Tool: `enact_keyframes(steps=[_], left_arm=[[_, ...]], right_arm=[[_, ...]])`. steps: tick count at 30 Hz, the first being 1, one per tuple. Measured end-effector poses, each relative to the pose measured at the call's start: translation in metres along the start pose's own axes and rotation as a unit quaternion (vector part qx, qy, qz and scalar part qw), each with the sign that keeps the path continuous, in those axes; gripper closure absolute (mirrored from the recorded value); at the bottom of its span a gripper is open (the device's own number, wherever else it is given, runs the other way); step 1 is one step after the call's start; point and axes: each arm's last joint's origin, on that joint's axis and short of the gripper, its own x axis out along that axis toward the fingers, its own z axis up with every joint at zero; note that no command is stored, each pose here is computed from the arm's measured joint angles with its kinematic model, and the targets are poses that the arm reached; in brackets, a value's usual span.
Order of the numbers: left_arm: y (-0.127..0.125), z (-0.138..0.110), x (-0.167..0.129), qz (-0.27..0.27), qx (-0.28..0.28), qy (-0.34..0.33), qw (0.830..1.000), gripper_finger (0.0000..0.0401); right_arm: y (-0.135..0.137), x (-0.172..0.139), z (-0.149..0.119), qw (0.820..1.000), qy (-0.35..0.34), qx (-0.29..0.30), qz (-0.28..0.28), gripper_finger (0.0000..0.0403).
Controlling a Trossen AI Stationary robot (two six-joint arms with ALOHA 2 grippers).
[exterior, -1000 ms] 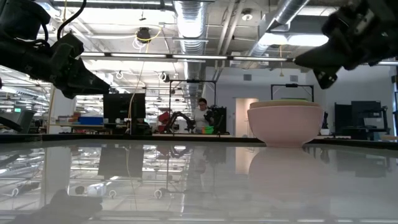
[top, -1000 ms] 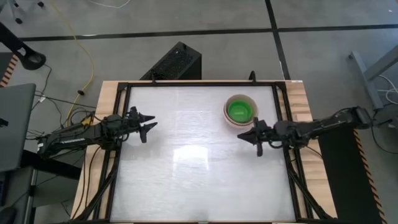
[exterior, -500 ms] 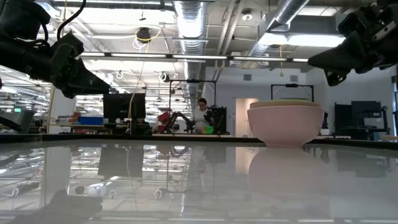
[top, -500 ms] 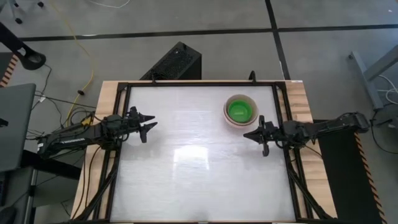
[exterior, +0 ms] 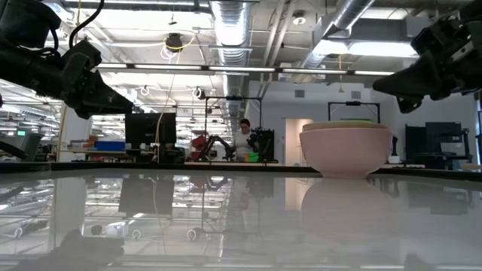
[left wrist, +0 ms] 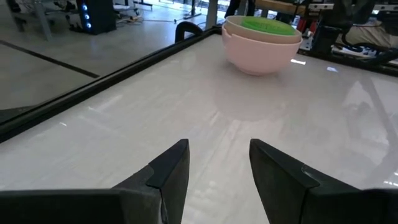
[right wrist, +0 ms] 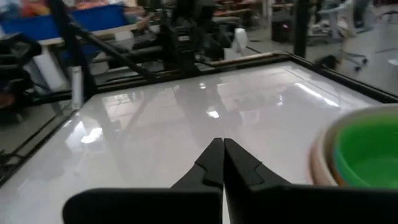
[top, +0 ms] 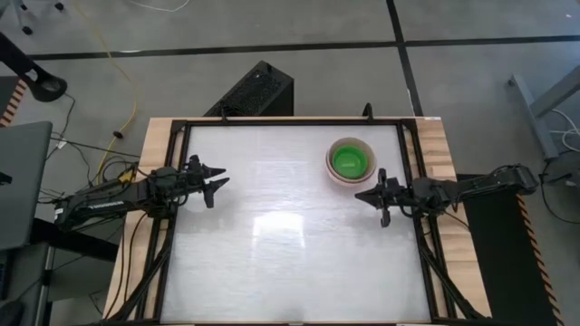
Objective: Nest bowls inside each other
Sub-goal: Return to Home Position
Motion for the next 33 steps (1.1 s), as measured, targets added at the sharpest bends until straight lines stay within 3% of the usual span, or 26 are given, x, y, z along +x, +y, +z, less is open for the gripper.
enact_keyframes(steps=[15, 33], left_arm=[[0.000, 0.000, 0.000, -0.001, -0.011, 0.000, 1.000, 0.0244], [0.000, 0.000, 0.000, -0.002, -0.011, 0.000, 1.000, 0.0244]], right_arm=[[-0.004, -0.001, -0.016, 0.996, 0.078, -0.022, -0.033, 0.0378], [-0.004, -0.002, -0.018, 0.995, 0.087, -0.023, -0.033, 0.0378]])
